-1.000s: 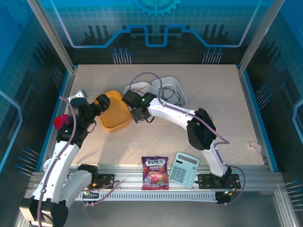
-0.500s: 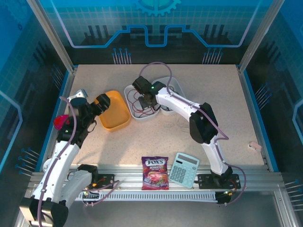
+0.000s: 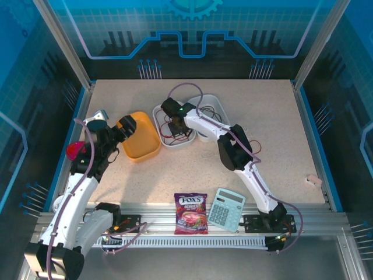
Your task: Untangle the cables
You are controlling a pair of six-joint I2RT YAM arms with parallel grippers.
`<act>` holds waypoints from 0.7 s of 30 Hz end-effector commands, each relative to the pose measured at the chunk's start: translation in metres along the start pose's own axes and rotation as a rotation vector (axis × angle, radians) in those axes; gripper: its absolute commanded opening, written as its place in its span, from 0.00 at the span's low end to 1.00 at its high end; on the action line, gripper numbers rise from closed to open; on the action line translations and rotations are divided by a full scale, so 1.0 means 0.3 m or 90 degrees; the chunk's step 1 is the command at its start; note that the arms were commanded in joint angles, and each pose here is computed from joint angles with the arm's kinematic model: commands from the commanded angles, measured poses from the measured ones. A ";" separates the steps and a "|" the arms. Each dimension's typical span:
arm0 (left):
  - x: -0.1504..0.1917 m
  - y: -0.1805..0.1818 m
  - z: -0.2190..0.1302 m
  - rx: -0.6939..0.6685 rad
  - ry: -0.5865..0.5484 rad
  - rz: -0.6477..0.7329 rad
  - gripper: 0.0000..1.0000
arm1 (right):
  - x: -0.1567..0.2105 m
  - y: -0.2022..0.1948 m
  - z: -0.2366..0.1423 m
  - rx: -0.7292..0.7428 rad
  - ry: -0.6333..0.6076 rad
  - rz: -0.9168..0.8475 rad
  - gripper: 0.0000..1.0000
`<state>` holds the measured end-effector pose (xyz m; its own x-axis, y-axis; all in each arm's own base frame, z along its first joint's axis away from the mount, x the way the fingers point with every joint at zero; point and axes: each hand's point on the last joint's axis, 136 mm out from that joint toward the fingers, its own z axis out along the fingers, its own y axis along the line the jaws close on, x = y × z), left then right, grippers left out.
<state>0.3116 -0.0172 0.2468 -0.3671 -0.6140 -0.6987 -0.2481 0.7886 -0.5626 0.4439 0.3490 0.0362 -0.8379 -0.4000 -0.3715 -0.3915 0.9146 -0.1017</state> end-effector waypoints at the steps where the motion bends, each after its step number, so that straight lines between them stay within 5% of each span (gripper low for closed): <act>1: -0.001 -0.001 0.008 0.009 -0.001 -0.012 0.99 | 0.014 -0.016 0.020 0.008 0.022 -0.013 0.00; 6: -0.005 -0.002 0.007 0.009 -0.004 -0.012 0.99 | 0.008 -0.016 -0.022 0.001 0.019 -0.011 0.04; 21: -0.006 -0.013 -0.001 0.021 -0.003 -0.016 0.99 | -0.063 -0.049 -0.428 0.040 -0.102 -0.019 0.32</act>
<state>0.3123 -0.0185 0.2481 -0.3672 -0.6141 -0.6986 -0.2394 0.7881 -0.5670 0.4295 0.3429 0.1377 -0.7698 -0.4113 -0.4881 -0.3982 0.9071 -0.1364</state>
